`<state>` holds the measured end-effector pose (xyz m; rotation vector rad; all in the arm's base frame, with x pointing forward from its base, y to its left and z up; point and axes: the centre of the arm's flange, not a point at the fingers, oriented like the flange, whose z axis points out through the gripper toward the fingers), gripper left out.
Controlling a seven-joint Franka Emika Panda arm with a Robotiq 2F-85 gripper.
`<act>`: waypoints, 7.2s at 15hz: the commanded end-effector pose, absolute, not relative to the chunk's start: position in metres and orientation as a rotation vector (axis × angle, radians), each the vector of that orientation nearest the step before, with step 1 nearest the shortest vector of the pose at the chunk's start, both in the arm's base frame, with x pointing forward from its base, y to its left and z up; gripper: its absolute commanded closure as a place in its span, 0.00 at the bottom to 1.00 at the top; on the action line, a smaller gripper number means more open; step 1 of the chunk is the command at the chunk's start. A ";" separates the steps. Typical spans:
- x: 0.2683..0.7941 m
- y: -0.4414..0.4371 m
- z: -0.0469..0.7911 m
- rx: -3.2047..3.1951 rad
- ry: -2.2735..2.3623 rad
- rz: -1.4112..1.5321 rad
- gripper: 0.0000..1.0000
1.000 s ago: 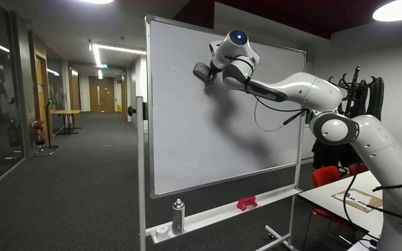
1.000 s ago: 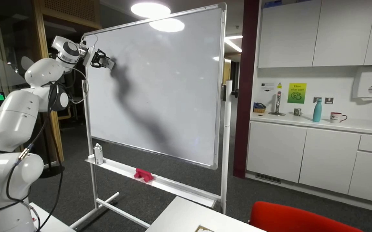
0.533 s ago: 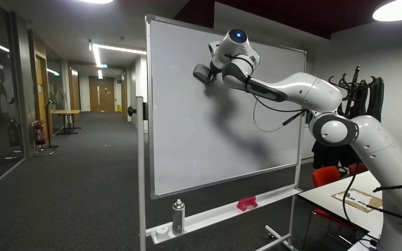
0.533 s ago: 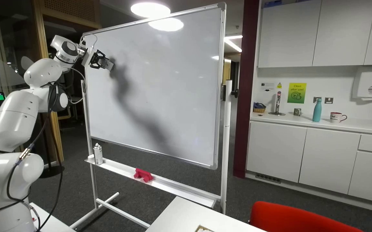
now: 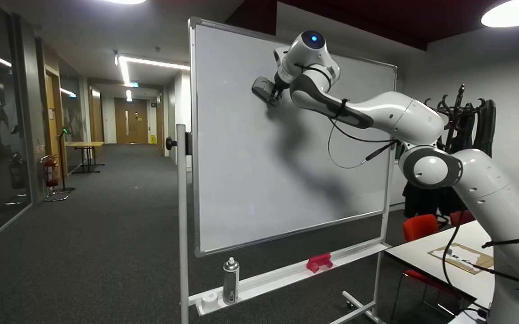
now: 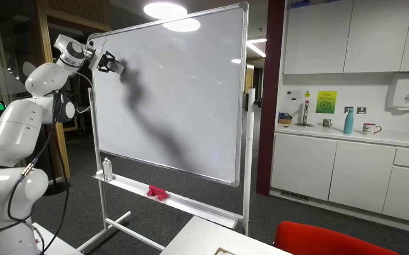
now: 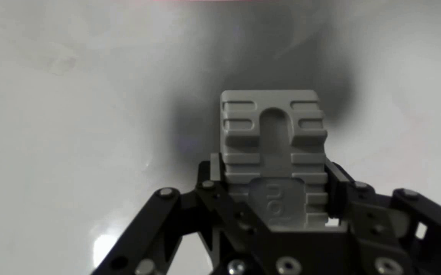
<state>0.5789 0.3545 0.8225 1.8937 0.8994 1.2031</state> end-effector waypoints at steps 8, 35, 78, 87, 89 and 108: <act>0.597 0.359 0.882 1.766 0.842 1.282 0.65; 0.638 0.350 0.832 1.814 0.870 1.159 0.65; 0.435 0.371 0.800 2.446 0.339 1.258 0.65; 0.473 0.397 0.838 2.486 0.196 1.247 0.40; 0.475 0.400 0.834 2.485 0.201 1.240 0.40; 0.382 0.365 0.817 2.786 -0.016 0.998 0.65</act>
